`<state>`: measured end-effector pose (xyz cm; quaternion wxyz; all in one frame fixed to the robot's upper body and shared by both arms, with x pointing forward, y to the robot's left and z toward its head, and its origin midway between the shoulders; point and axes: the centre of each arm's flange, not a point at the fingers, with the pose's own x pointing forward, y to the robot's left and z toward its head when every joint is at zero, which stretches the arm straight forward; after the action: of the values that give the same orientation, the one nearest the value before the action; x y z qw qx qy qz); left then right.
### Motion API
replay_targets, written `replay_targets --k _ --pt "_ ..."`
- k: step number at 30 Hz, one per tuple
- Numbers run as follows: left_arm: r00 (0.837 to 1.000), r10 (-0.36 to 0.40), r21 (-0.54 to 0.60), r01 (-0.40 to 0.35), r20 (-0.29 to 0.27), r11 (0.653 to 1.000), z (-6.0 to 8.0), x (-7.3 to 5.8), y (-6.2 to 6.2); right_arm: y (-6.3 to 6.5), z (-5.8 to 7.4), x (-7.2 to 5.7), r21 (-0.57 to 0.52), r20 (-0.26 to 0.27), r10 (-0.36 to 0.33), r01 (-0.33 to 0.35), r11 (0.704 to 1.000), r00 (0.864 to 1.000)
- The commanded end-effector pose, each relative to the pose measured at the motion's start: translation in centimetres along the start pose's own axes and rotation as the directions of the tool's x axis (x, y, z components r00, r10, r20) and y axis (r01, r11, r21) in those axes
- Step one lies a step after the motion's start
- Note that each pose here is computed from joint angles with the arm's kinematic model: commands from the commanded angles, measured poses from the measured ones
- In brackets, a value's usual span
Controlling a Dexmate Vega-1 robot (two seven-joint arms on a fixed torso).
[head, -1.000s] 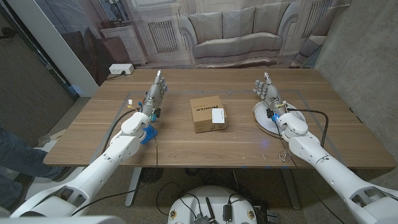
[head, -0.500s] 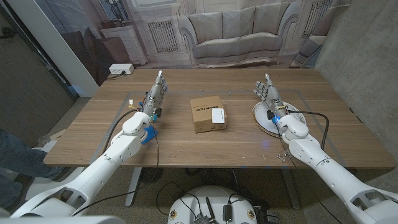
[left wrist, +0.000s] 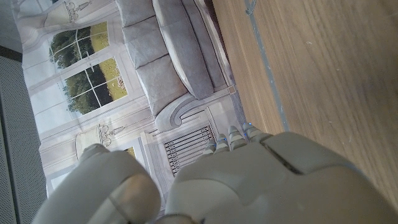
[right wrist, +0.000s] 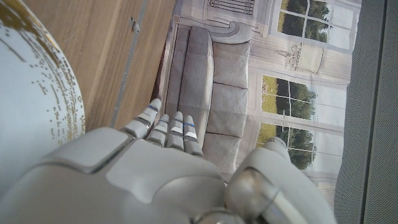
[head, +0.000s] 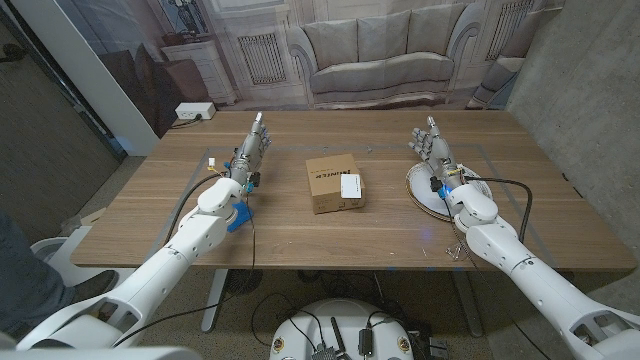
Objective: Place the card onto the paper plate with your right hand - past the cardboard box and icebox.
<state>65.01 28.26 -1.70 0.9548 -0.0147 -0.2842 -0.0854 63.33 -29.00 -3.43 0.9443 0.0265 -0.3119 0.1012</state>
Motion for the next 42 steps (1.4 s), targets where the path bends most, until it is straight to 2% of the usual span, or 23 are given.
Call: replay_targets --k 1,9,19,30,42 --pt "1.000 0.010 0.012 -0.010 -0.009 1.000 0.2 -0.9 -0.2 0.8 0.8 -0.8 -0.007 0.038 0.039 -0.039 0.999 0.999" --pt "1.000 0.004 0.005 -0.004 0.009 1.000 0.3 -1.8 0.4 1.4 1.0 -1.3 -0.024 0.052 0.061 -0.060 0.998 0.997" --pt "0.999 -0.002 0.001 0.002 0.047 1.000 0.6 -2.2 0.8 2.1 1.6 -2.6 -0.038 0.079 0.069 -0.066 0.997 0.994" --pt "0.998 0.000 -0.006 0.000 0.058 1.000 0.6 -1.9 1.0 2.2 1.7 -3.9 -0.041 0.091 0.063 -0.060 0.997 0.994" --pt "0.999 -0.010 0.004 0.010 0.044 1.000 0.6 -1.7 0.9 2.5 1.8 -5.2 -0.055 0.104 0.071 -0.066 0.996 0.992"
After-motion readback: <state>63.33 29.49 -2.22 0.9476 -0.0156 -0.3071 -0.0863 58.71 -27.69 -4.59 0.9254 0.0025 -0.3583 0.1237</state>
